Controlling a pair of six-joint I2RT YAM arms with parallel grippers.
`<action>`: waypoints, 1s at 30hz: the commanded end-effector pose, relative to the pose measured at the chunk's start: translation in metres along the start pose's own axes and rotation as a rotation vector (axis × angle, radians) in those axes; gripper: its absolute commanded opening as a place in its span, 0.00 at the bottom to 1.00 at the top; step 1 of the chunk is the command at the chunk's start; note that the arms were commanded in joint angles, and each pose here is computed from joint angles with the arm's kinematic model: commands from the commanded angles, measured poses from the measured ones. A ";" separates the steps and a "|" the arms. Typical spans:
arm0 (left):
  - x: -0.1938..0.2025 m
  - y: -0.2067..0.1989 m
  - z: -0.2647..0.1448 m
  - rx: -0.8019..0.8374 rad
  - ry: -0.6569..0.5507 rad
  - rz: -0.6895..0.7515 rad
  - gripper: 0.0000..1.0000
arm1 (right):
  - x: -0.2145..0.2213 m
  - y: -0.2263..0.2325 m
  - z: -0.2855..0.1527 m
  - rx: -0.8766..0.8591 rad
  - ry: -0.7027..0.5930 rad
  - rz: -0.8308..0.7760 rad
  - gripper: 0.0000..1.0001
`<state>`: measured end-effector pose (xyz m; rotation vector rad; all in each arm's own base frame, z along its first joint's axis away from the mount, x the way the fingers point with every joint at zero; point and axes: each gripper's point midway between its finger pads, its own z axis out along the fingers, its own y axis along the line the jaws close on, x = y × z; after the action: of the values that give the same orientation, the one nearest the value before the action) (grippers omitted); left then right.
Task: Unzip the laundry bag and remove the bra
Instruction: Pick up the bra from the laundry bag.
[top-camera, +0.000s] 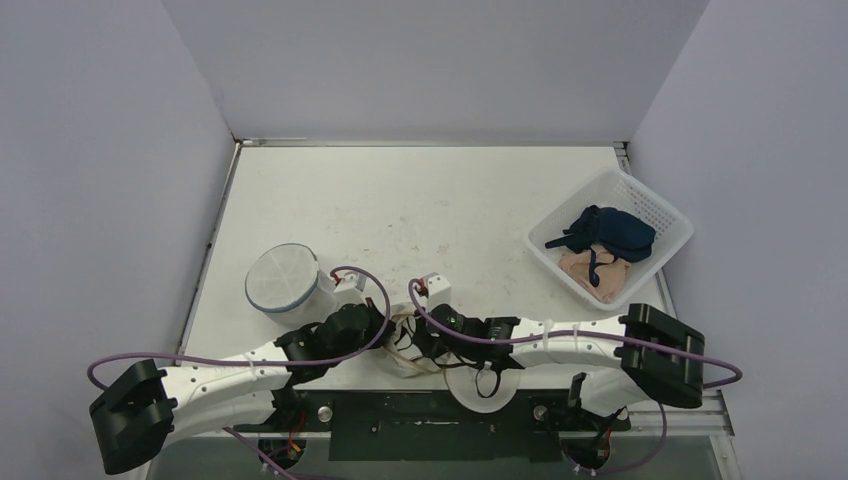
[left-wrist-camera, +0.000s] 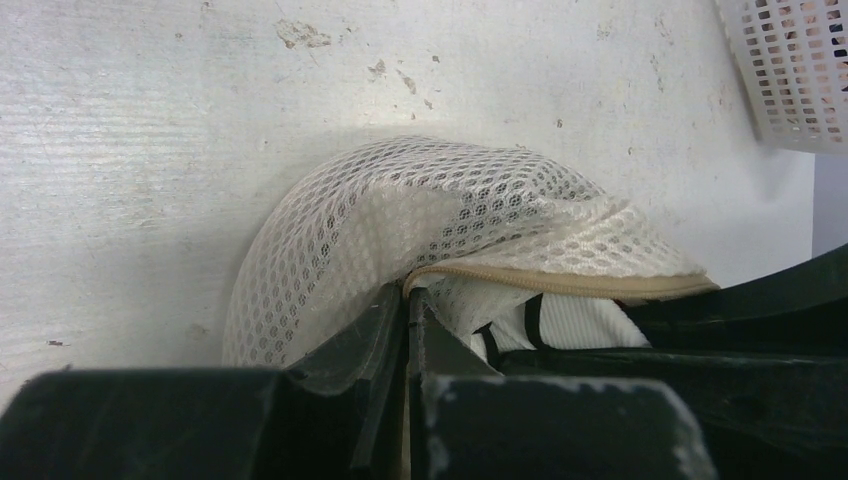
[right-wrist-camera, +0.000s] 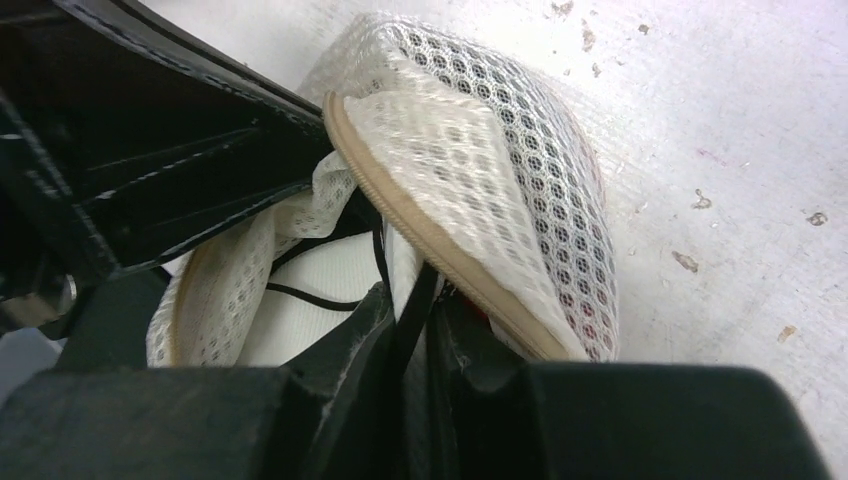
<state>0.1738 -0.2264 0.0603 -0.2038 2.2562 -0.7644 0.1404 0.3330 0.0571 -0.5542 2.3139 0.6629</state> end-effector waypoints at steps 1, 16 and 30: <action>-0.007 -0.014 -0.001 0.049 -0.016 -0.022 0.00 | -0.041 0.019 -0.023 -0.080 -0.157 0.023 0.05; -0.031 -0.035 -0.019 0.091 -0.057 -0.040 0.00 | -0.076 0.030 -0.090 -0.243 -0.350 -0.215 0.05; -0.085 -0.098 -0.027 0.159 -0.124 0.037 0.00 | -0.049 0.032 -0.078 -0.108 -0.274 -0.443 0.05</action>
<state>0.1984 -0.2560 0.1607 -0.1624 2.1077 -0.8845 0.1135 0.3104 0.1179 -0.9855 1.9375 0.6128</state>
